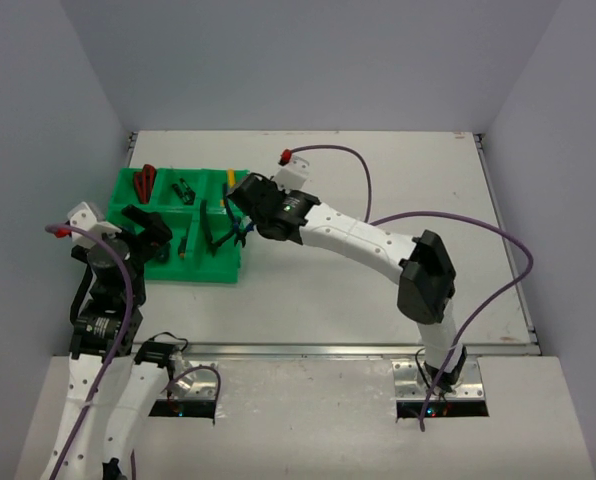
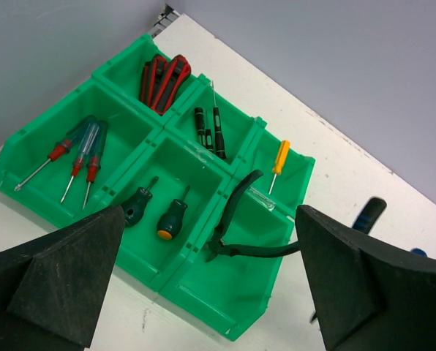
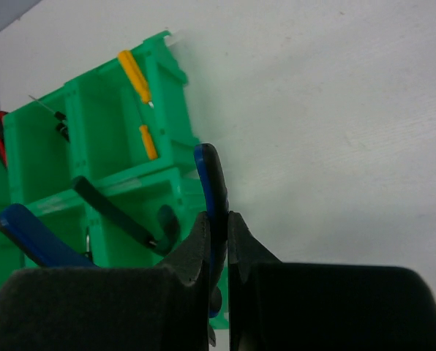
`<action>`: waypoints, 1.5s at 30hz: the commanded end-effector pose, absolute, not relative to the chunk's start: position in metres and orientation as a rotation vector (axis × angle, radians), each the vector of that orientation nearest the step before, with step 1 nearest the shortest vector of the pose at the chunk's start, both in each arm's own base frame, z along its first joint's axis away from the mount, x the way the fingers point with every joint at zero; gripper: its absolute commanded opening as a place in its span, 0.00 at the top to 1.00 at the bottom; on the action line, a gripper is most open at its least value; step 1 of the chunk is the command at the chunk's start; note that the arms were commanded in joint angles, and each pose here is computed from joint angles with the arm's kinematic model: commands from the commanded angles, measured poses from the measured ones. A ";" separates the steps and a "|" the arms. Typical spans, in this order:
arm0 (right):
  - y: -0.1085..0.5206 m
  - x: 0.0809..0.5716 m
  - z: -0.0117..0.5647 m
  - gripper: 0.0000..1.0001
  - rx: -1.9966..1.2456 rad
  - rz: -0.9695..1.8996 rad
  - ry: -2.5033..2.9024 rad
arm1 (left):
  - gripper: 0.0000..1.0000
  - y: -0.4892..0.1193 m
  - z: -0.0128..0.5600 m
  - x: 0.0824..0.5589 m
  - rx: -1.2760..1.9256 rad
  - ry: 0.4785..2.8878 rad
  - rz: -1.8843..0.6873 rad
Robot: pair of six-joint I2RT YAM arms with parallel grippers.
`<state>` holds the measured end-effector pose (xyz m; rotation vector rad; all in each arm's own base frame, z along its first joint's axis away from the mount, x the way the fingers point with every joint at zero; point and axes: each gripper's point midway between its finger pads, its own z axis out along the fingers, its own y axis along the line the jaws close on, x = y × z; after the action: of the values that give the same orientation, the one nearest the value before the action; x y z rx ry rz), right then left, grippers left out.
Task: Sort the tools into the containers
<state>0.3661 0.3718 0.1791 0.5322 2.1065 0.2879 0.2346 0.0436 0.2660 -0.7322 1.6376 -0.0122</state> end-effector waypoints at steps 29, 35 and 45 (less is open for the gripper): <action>0.479 0.399 0.169 0.78 0.357 0.332 1.852 | 0.00 0.042 0.278 0.234 -0.727 1.592 -0.043; 0.477 0.394 0.173 0.34 0.344 0.366 1.867 | 0.00 0.042 0.277 0.235 -0.726 1.597 -0.042; 0.447 0.372 0.225 0.01 0.255 0.415 1.861 | 0.00 0.032 0.263 0.249 -0.673 1.679 -0.050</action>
<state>0.3772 0.4619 0.1348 0.2299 1.9719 0.2896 0.2367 0.0395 0.2647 -0.7179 1.6514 -0.0308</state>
